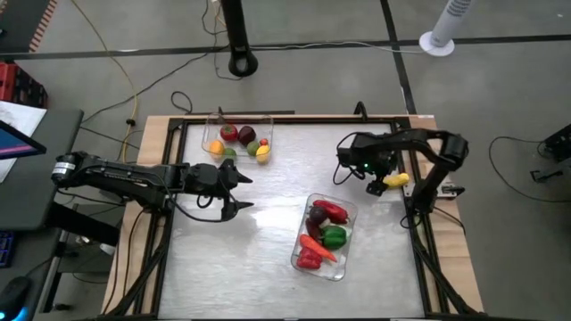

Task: Sort produce into baskets
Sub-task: Put the corn into the bottom transparent bin, then return to Home Position

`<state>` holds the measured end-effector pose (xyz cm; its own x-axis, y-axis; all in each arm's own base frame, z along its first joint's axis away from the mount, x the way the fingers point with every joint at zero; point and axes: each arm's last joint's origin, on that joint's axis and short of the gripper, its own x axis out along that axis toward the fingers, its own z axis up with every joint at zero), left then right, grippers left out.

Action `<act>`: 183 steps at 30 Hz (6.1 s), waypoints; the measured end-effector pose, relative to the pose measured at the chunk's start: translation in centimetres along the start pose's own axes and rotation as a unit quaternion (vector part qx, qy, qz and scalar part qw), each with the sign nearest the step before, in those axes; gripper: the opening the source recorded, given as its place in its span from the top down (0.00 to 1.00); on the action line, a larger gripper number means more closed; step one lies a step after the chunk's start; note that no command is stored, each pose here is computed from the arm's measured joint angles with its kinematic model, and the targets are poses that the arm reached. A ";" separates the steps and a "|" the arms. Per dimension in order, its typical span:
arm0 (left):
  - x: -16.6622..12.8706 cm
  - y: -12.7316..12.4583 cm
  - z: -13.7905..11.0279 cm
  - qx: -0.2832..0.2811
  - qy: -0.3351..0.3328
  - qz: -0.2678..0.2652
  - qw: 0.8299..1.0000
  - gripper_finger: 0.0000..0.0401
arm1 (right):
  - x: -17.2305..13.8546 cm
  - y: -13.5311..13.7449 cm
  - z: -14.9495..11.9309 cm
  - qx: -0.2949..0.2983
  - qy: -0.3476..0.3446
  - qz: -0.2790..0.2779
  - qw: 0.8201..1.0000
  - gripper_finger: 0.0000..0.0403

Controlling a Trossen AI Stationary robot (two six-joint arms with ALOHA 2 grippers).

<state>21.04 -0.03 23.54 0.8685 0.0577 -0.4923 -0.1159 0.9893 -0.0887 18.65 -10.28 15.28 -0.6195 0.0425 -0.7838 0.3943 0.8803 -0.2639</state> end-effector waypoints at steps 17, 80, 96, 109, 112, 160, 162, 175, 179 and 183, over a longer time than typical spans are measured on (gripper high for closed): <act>0.0 0.1 -0.5 0.007 0.027 0.003 1.000 0.10 | 3.0 0.3 2.4 -0.010 0.062 -0.003 0.998 0.42; -9.2 -0.2 -2.9 0.023 -0.250 0.050 0.967 0.10 | -5.8 7.4 -15.1 -0.019 -0.811 0.184 0.555 0.26; -11.8 1.0 -4.9 0.001 -0.272 0.067 0.960 0.10 | 0.5 2.9 -14.4 0.056 -0.860 0.210 0.461 0.28; -8.6 1.5 -9.3 -0.021 -0.273 0.085 0.958 0.10 | 4.4 4.3 -10.9 0.079 -0.865 0.222 0.443 0.28; -8.0 1.6 -10.2 -0.037 -0.274 0.082 0.958 0.10 | 4.5 4.3 -10.8 0.073 -0.866 0.215 0.445 0.28; -7.1 1.7 -11.0 -0.003 -0.247 0.117 0.962 0.10 | 4.9 4.6 -10.5 0.048 -0.857 0.216 0.466 0.28; -7.1 1.7 -11.0 -0.002 -0.247 0.117 0.962 0.10 | 4.9 4.6 -10.5 0.048 -0.857 0.216 0.466 0.28; -7.1 1.7 -11.0 -0.003 -0.247 0.117 0.962 0.10 | 4.9 4.6 -10.5 0.048 -0.857 0.216 0.466 0.28; -7.1 1.7 -11.0 -0.003 -0.247 0.117 0.962 0.10 | 4.9 4.6 -10.5 0.048 -0.857 0.216 0.466 0.28; -7.1 1.7 -11.0 -0.002 -0.247 0.117 0.962 0.10 | 4.9 4.6 -10.5 0.048 -0.856 0.216 0.466 0.28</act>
<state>9.39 -0.29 17.30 0.9412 0.3368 -0.0278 -0.3375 0.9408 -0.0299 10.33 -1.05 16.12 0.9504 -0.3065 -0.0526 0.3109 0.9355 0.1677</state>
